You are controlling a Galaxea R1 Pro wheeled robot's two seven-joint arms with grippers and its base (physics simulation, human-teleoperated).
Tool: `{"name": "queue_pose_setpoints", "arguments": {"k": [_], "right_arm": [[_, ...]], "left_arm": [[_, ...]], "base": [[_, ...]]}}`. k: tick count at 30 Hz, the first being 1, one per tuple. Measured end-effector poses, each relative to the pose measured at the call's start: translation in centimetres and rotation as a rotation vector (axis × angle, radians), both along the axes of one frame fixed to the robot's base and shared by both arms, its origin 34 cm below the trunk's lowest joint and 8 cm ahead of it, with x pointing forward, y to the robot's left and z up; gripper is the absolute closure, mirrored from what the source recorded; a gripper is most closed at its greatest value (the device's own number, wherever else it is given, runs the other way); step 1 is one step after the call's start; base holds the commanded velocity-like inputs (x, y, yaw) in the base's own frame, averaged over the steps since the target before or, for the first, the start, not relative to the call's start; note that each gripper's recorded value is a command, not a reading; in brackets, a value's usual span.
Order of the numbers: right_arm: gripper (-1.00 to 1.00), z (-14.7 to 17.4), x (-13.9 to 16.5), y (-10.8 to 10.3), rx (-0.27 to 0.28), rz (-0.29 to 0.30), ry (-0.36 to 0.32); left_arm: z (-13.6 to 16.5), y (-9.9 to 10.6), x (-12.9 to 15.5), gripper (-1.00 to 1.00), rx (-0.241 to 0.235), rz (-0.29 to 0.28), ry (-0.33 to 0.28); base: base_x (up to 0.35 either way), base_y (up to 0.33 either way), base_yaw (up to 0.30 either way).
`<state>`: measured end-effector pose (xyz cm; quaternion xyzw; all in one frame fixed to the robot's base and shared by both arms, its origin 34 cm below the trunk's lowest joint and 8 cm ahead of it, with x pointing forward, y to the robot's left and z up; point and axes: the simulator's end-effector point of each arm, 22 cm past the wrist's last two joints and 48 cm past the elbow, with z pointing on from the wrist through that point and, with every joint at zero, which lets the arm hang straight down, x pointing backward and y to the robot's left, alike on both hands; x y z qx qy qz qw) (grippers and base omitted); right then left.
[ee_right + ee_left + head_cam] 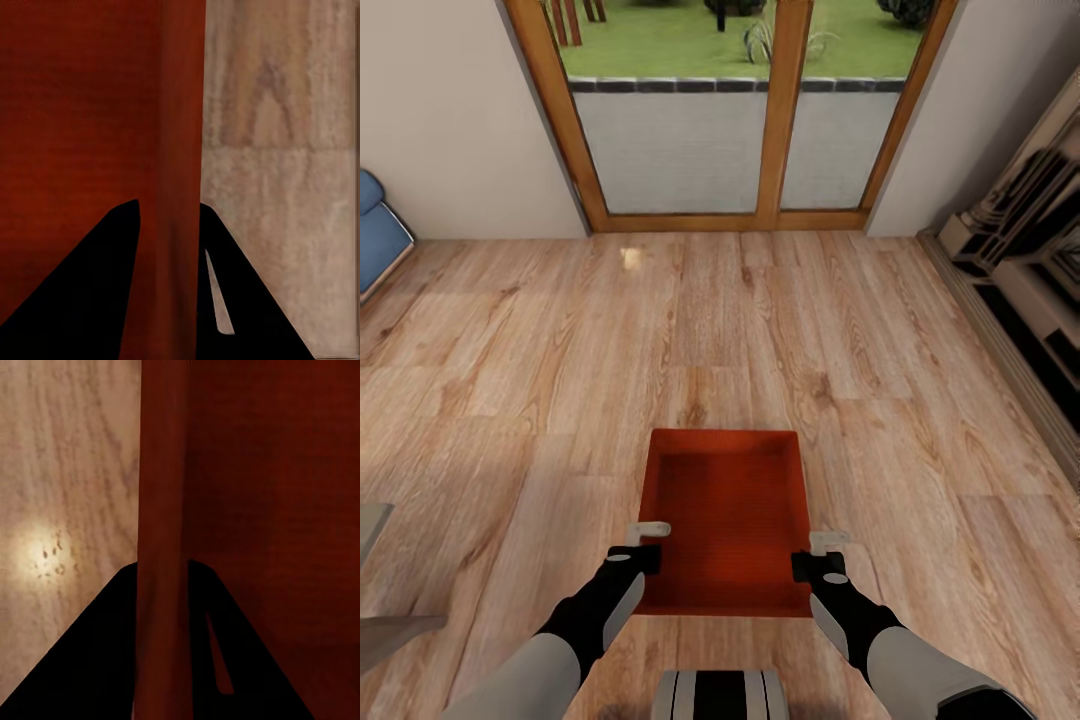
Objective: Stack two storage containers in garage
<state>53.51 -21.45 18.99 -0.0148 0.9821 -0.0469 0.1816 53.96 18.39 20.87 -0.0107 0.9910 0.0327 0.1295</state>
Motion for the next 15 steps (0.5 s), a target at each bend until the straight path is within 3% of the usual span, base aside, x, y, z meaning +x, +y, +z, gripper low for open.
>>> {"name": "queue_pose_setpoints", "arguments": {"k": [15], "right_arm": [[1.00, 3.2, 0.6, 0.0, 0.000, -0.001, 0.001]], "left_arm": [[3.2, 0.0, 0.6, 1.00, 0.000, 0.000, 0.001]], "base": [[0.000, 0.000, 0.000]]}}
